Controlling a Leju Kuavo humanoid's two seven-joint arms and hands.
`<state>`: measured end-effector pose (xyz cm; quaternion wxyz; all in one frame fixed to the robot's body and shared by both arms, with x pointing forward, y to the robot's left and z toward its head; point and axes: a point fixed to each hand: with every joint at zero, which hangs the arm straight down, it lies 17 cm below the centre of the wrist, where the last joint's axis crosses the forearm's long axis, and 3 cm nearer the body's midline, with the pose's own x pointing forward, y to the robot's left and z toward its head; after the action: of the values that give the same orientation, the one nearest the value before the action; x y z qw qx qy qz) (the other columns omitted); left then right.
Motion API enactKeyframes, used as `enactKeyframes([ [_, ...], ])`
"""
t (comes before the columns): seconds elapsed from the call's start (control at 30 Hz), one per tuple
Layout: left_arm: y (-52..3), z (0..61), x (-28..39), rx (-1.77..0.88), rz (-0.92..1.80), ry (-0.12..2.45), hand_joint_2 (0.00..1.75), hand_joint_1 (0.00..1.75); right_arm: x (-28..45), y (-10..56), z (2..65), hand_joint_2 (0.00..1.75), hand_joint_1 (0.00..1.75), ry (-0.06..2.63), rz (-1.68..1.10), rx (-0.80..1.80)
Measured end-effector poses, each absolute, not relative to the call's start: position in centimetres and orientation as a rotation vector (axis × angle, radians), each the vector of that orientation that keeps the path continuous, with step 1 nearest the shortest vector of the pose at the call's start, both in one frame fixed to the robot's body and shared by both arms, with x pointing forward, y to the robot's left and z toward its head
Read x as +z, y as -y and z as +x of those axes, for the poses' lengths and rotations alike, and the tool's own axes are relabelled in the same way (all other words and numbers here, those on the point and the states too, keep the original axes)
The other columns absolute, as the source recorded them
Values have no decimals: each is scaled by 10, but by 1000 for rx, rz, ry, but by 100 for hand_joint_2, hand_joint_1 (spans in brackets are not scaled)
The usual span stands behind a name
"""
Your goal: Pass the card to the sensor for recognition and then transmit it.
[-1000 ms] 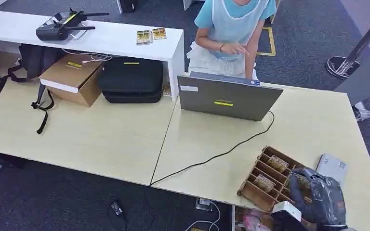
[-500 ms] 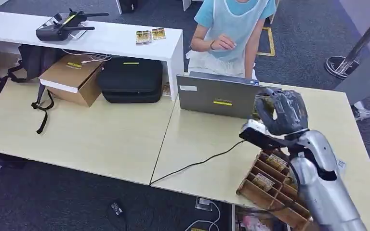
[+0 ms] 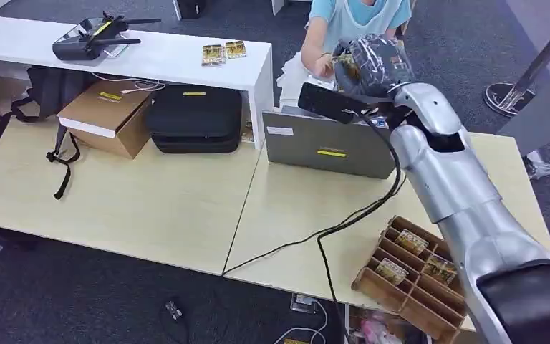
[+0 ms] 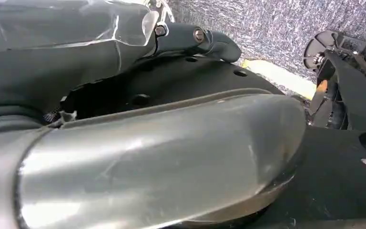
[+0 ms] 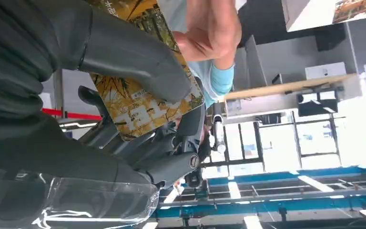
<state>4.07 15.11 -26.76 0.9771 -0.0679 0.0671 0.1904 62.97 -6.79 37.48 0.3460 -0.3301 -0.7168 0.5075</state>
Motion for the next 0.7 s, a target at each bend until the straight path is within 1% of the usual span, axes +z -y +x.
enactKeyframes([
  [0.4,-151,42,-268,397,-136,-135,0,0,357,69,644,175,175,1727,-885,1345],
  [0.43,-151,42,-268,398,-136,-136,0,0,356,69,644,175,169,1720,-883,1346],
  [0.47,-151,42,-268,400,-136,-136,0,0,354,69,645,175,52,1717,-882,1347],
  [0.53,-152,42,-268,405,-135,-136,0,0,351,69,645,175,52,1707,-878,1349],
  [0.57,-152,42,-268,405,-134,-137,0,0,349,69,645,175,0,1704,-877,1348],
  [0.7,-152,42,-268,406,-134,-137,0,0,346,69,645,175,0,1700,-876,1344],
])
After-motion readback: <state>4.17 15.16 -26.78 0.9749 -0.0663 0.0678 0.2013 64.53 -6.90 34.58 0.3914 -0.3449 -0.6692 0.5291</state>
